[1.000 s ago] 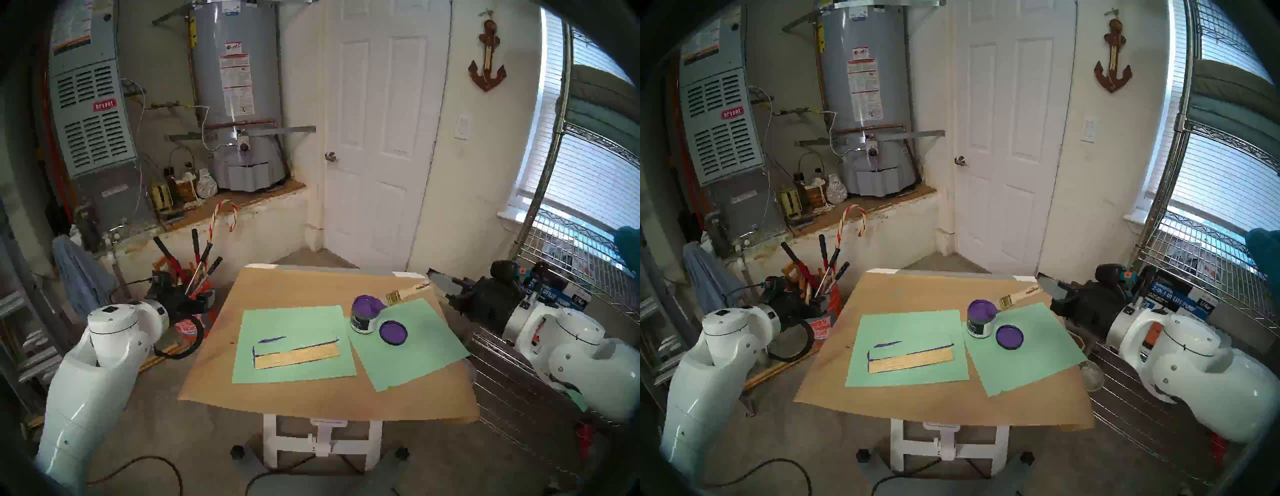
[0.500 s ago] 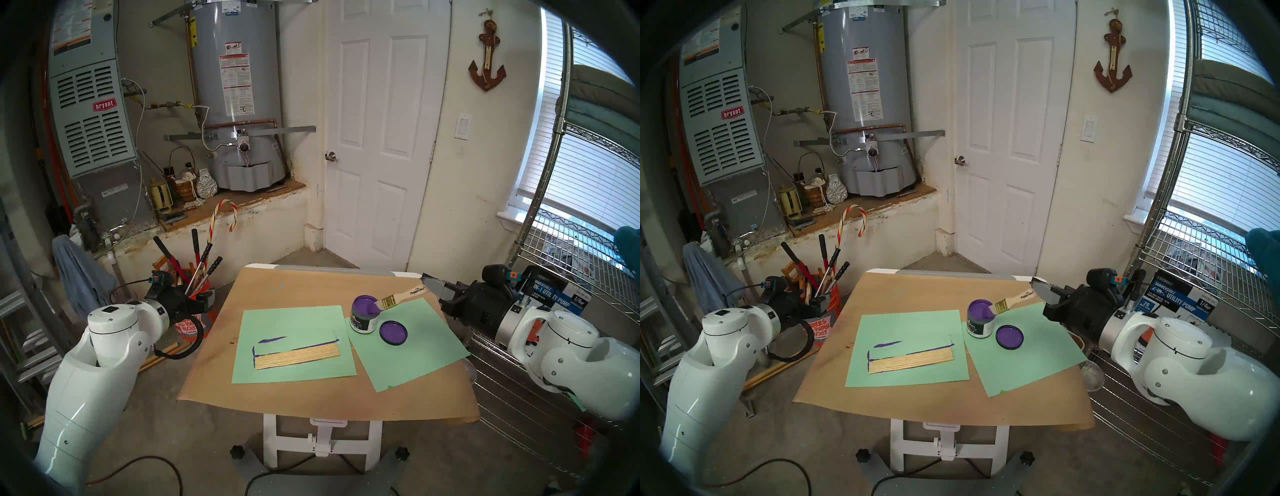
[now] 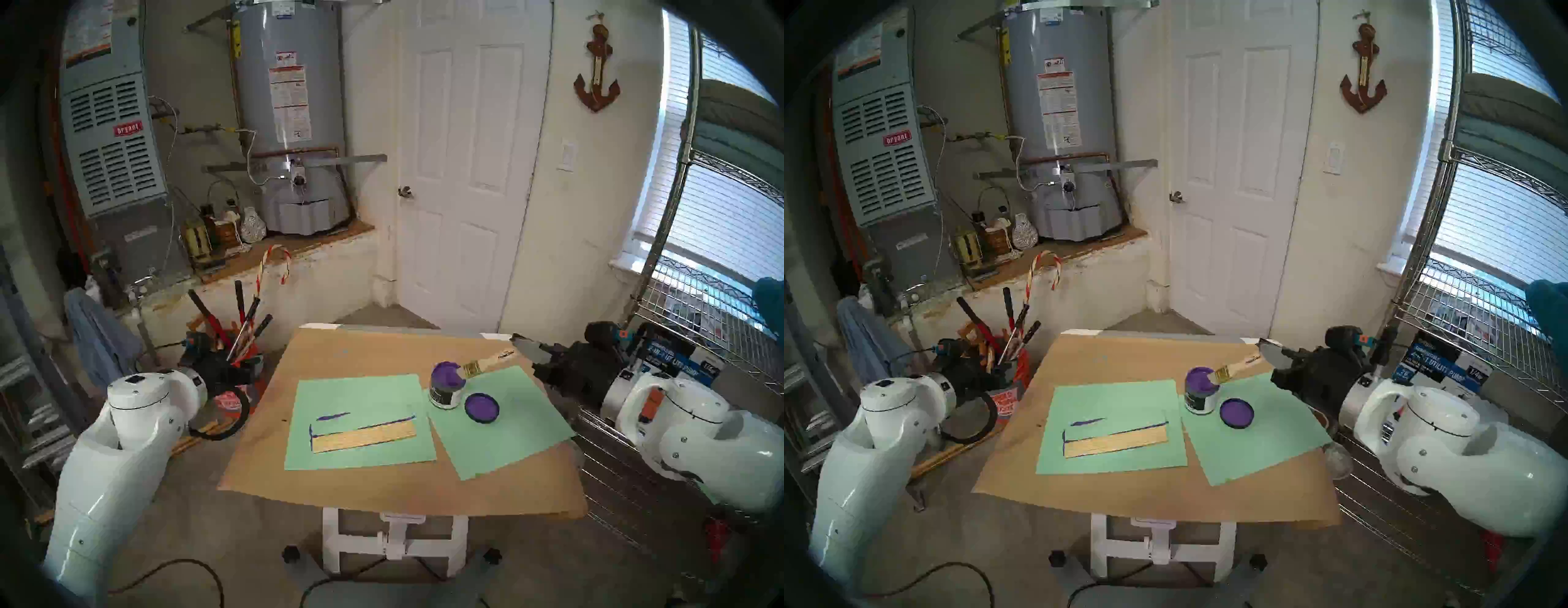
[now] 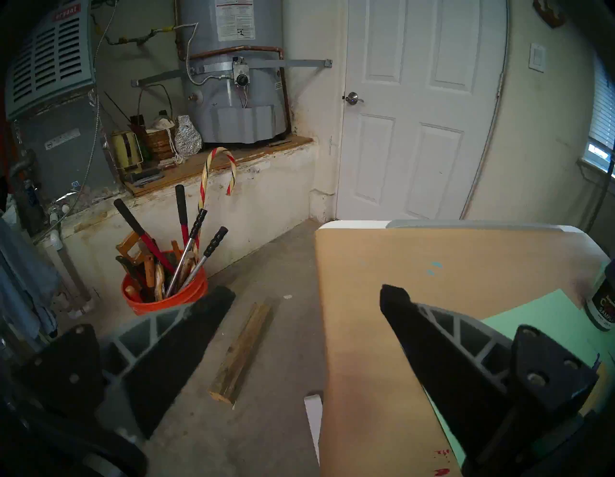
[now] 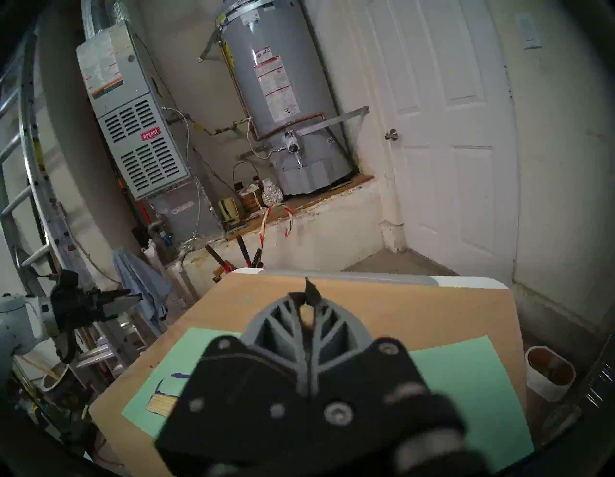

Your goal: Pick up brush, dip the brush into paint, and paint the wood

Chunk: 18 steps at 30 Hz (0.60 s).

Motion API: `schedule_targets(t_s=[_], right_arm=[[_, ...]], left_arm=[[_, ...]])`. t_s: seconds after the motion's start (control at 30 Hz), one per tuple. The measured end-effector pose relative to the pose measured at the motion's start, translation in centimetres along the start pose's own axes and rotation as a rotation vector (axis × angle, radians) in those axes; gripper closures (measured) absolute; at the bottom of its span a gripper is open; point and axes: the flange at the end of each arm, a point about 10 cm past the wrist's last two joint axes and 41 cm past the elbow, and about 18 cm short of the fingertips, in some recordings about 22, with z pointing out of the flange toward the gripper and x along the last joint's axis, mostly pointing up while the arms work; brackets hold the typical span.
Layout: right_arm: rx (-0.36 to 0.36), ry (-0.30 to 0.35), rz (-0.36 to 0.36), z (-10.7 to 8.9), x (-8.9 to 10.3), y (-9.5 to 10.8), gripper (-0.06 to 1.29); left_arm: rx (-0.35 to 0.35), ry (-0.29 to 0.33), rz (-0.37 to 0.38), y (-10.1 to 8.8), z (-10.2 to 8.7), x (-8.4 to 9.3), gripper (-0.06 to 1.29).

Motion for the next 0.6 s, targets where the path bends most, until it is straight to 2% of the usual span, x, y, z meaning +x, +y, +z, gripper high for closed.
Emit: schedule_targets(t_s=[0.23,0.6], right_arm=[[-0.016,0.033,0.023,0.02,0.66,-0.55,1.25],[-0.025,0.021,0.026,0.15,0.07,-0.78,1.25]], left_arm=[[0.0,0.0,0.0,0.0,0.0,0.0,-0.02],[0.0,0.0,0.0,0.0,0.0,0.0,-0.02]])
